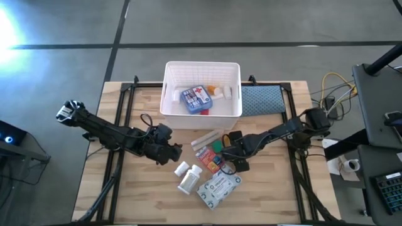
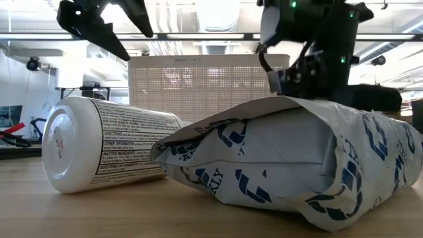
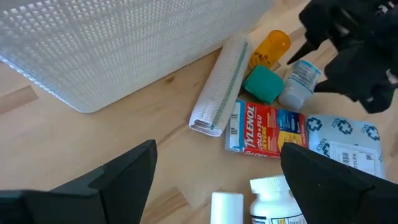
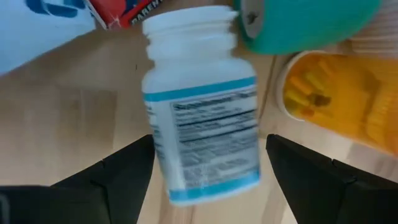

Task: Pick & place medical supplies in basket/bin
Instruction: Put the white and blue medicine bottle into the white bin

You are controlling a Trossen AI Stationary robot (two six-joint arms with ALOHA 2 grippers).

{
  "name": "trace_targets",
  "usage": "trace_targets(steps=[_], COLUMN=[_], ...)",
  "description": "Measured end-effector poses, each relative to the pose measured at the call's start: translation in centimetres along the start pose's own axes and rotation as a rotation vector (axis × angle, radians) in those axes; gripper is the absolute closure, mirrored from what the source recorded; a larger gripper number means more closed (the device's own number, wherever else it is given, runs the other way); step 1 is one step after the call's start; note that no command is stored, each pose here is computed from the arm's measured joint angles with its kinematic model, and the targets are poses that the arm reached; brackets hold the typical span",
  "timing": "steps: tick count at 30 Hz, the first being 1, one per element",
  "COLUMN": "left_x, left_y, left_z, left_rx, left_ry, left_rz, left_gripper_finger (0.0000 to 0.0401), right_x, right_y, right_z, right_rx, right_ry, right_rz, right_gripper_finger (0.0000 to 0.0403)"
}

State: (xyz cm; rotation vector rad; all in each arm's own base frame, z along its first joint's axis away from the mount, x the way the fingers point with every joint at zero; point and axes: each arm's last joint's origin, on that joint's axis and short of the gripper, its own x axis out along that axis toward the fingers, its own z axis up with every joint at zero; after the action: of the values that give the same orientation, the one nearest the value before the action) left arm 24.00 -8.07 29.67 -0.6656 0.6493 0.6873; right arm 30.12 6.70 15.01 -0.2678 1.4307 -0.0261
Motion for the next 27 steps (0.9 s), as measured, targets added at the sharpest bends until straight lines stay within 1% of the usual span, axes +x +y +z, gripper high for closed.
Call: trace_targets(steps=[3, 6, 8, 13, 15, 20, 21, 24, 25, 27], left_x=[0.0, 0.0, 0.0, 0.0, 0.0, 0.3, 0.3, 0.5, 0.6, 0.6], left_y=[0.0, 0.0, 0.0, 0.0, 0.1, 0.3, 0.3, 0.5, 0.6, 0.7], left_z=[0.0, 0.1, 0.1, 0.1, 0.0, -0.2, -0.3, -0.5, -0.5, -0.6], left_rx=[-0.009, -0.016, -0.016, -0.016, -0.016, -0.008, -0.005, 0.002, 0.004, 0.015], left_ry=[-0.005, -0.019, -0.020, -0.022, -0.022, -0.018, -0.016, -0.011, -0.008, 0.017], left_rz=[0.002, 0.007, 0.007, 0.008, 0.009, 0.020, 0.024, 0.033, 0.037, 0.047], left_gripper_finger=[0.0081, 0.0081, 0.0081, 0.0081, 0.0081, 0.0081, 0.0081, 0.0081, 0.0081, 0.0081], right_x=[0.7, 1.2, 1.4, 0.8, 0.1, -4.7, -5.9, -10.7, -12.4, -15.5], right_y=[0.1, 0.1, 0.1, 0.0, -0.1, -0.7, -0.9, -1.9, -2.5, -3.8], right_z=[0.1, 0.1, 0.0, -0.3, -0.8, -2.0, -2.2, -2.8, -3.1, -3.6], right_rx=[-0.004, 0.017, 0.038, 0.070, 0.088, 0.189, 0.216, 0.318, 0.360, 0.479], right_ry=[0.016, 0.036, 0.046, 0.055, 0.101, 0.101, 0.080, -0.083, -0.151, -0.311], right_rz=[0.011, 0.054, 0.076, 0.083, 0.104, 0.237, 0.260, 0.309, 0.308, 0.257], right_gripper_finger=[0.0101, 0.0111, 0.0130, 0.0196, 0.0200, 0.0200, 0.0200, 0.0196, 0.0191, 0.0182])
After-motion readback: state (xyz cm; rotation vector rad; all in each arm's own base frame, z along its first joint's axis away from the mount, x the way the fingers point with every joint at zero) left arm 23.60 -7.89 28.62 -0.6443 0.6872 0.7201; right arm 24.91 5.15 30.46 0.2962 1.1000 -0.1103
